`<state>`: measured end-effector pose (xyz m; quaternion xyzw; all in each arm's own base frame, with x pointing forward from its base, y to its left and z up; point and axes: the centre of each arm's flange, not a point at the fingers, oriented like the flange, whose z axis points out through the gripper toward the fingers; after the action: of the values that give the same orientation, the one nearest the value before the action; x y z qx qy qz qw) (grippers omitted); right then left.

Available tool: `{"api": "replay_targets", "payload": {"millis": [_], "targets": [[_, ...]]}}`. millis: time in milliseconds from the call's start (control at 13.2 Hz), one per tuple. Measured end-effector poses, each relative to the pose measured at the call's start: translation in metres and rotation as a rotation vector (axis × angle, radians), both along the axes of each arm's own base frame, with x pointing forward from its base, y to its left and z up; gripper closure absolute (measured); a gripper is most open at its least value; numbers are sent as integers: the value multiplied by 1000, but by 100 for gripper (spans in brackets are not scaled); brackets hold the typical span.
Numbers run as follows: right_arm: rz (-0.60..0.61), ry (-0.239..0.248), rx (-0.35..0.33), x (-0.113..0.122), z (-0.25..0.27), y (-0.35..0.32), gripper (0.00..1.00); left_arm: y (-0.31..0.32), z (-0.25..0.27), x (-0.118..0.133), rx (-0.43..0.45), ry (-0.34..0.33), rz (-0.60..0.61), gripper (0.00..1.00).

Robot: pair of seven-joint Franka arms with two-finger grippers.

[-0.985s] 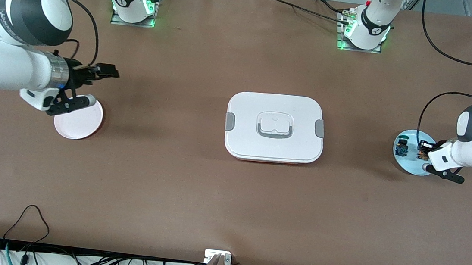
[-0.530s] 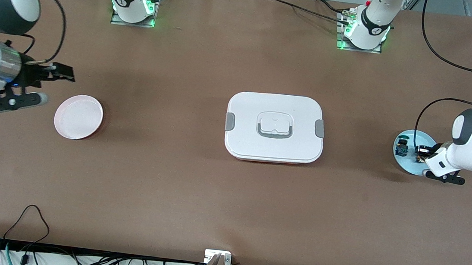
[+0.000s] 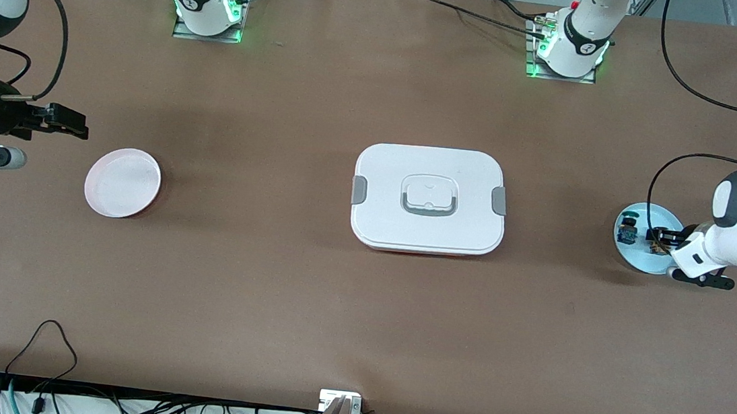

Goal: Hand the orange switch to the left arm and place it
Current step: 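Open the left gripper beside the blue switch and lift it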

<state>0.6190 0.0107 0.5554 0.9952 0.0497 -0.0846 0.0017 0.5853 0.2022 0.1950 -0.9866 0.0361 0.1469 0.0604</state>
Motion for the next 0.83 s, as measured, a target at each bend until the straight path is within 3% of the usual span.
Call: {"api": "replay_targets", "payload": {"millis": [379,833], "targets": [[-30,3,32,2,-4,-22,0,-18,109,53,36,-52,-6,0],[-38,17,38,1,-9,-30,0,-76,199,74,8,-56,-59,0]]}}
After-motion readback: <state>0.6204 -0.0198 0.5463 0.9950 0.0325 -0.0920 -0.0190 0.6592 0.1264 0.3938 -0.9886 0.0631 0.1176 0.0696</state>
